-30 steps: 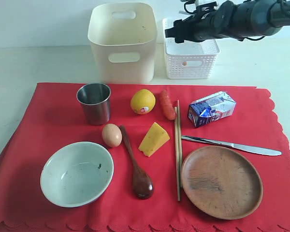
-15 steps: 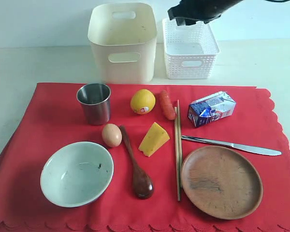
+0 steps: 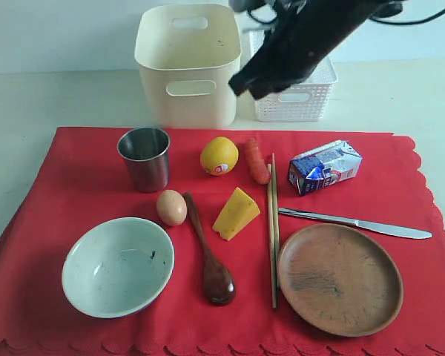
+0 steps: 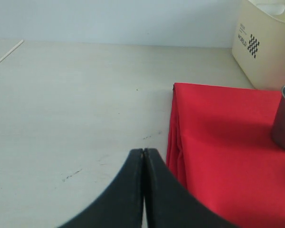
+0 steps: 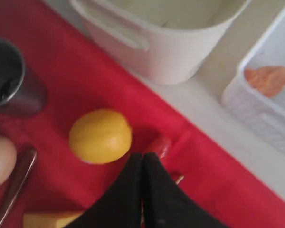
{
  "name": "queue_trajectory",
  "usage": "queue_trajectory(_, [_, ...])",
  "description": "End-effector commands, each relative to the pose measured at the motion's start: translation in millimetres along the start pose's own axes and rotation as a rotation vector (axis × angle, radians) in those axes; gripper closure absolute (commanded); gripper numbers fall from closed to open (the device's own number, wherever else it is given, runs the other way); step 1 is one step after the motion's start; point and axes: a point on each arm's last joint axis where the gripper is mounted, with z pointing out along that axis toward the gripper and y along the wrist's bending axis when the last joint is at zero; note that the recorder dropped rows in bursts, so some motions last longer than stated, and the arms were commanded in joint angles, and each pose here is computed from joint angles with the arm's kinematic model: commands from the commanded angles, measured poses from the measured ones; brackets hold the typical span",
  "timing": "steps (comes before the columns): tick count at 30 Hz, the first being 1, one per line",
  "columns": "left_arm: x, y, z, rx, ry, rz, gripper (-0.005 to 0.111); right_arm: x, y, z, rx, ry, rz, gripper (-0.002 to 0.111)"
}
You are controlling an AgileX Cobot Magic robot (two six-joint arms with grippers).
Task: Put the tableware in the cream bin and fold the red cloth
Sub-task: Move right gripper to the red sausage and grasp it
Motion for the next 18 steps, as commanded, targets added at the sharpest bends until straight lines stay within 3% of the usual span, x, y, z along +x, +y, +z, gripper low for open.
queue_trajectory(1, [0,-0.2,1,0.002,0.001,-0.005,0.106,23,19,17,0.016,0.046,-0.091,0.108])
queue_trajectory(4, [0,-0.2,1,0.002,0.001,-0.005,0.106,34,20,27,0.032,0.029,-0.012,0.107])
queue_trajectory(7, [0,-0.2,1,0.002,0.001,-0.005,0.106,38,18,34,0.053,0.006,0.065,0.098])
queue_trajectory(14, [0,-0.2,1,0.002,0.001,-0.005,0.106,43,15,49,0.072,0.007,0.048,0.068])
queue_trajectory(18, [0,-0.2,1,0.002,0.001,-0.005,0.106,50,11,64,0.087,0.043,0.01,0.063])
